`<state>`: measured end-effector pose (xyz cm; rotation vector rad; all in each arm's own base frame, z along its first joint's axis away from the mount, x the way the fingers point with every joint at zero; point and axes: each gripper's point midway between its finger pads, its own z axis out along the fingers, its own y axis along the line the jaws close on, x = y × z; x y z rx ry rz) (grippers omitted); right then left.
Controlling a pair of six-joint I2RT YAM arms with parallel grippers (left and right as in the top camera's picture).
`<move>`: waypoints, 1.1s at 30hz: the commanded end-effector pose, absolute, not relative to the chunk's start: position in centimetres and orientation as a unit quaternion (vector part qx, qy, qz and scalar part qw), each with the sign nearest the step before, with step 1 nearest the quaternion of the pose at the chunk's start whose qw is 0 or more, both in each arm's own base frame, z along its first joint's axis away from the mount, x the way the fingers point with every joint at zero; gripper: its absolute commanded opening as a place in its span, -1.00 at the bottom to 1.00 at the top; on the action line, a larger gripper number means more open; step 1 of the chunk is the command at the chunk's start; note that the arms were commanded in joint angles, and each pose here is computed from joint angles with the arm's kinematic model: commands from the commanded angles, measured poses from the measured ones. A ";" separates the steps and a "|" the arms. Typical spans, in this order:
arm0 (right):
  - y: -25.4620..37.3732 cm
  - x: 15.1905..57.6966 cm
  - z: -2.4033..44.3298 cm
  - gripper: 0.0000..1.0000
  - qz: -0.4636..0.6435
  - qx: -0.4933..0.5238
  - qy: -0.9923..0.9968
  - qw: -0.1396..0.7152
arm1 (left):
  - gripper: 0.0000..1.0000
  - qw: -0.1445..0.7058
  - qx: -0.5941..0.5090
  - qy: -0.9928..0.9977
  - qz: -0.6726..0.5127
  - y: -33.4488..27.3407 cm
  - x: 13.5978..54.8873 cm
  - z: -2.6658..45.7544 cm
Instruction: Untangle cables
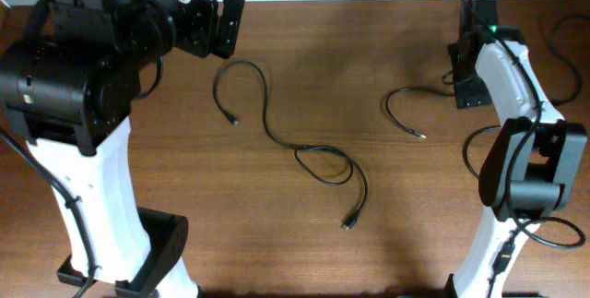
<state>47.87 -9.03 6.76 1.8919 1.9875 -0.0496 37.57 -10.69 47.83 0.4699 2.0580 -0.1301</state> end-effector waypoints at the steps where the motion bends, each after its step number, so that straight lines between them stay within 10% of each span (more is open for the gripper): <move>1: -10.7 46.7 4.5 0.97 -0.042 0.694 0.689 0.204 | 0.97 0.480 0.196 0.854 -0.047 -10.3 36.9 47.4; 21: -12.3 48.8 -3.5 0.99 0.015 0.739 0.645 0.195 | 0.97 0.446 0.199 0.871 -0.048 -10.1 35.9 45.9; 23: -12.0 48.1 -4.9 0.35 0.002 0.738 0.650 0.178 | 0.97 0.443 0.199 0.873 -0.048 -10.0 35.8 45.7; 25: -11.3 47.4 -6.4 -0.92 -0.007 0.736 0.657 0.160 | 0.98 0.443 0.199 0.873 -0.048 -10.0 35.8 45.7; 33: -10.1 44.9 -7.2 -0.92 -0.037 0.732 0.671 0.110 | 0.97 0.443 0.199 0.873 -0.048 -10.0 35.8 45.7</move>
